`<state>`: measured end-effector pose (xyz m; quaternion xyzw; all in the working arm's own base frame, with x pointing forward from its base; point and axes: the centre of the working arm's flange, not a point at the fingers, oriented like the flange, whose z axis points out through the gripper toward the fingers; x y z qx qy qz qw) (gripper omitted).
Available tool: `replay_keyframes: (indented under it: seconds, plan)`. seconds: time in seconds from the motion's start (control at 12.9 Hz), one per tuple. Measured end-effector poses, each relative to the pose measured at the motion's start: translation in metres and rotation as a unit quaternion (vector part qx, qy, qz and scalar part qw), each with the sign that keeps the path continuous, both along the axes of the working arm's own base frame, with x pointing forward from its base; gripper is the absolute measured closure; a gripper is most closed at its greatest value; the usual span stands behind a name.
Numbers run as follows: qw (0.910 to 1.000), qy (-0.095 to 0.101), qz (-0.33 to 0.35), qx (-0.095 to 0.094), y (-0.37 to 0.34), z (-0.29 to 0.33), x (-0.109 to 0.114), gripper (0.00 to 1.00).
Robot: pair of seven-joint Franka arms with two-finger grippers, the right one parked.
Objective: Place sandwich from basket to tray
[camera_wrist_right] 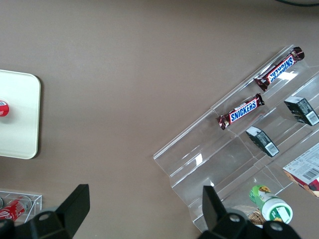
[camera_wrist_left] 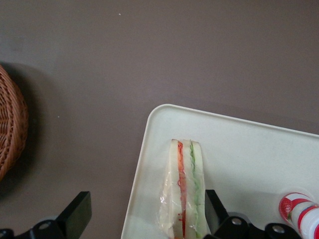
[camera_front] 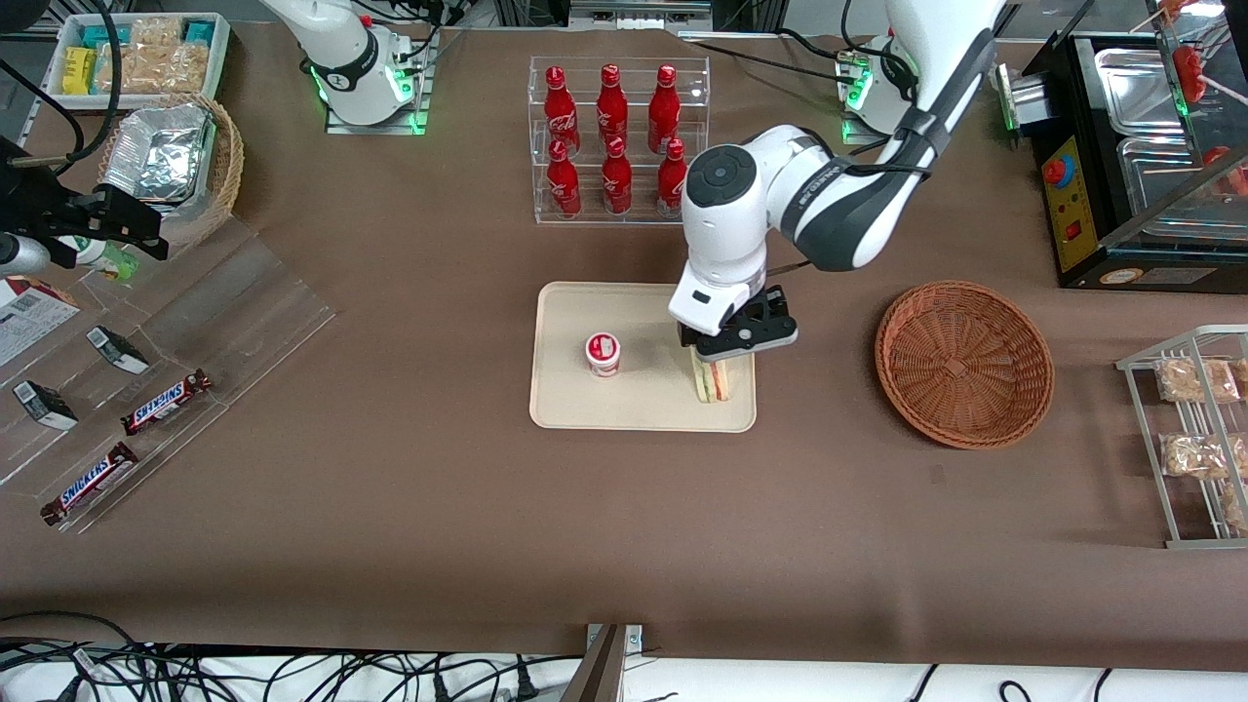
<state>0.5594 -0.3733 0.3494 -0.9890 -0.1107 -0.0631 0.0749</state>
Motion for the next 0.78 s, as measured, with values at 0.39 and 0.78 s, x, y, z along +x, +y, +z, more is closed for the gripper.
replay_keyframes:
  seconds: [0.39, 0.78]
  plan:
    - [0.9957, 0.078, -0.033, -0.039, 0.108, 0.078, 0.07, 0.0]
    - [0.9903, 0.106, -0.071, -0.053, 0.183, 0.119, 0.096, 0.0]
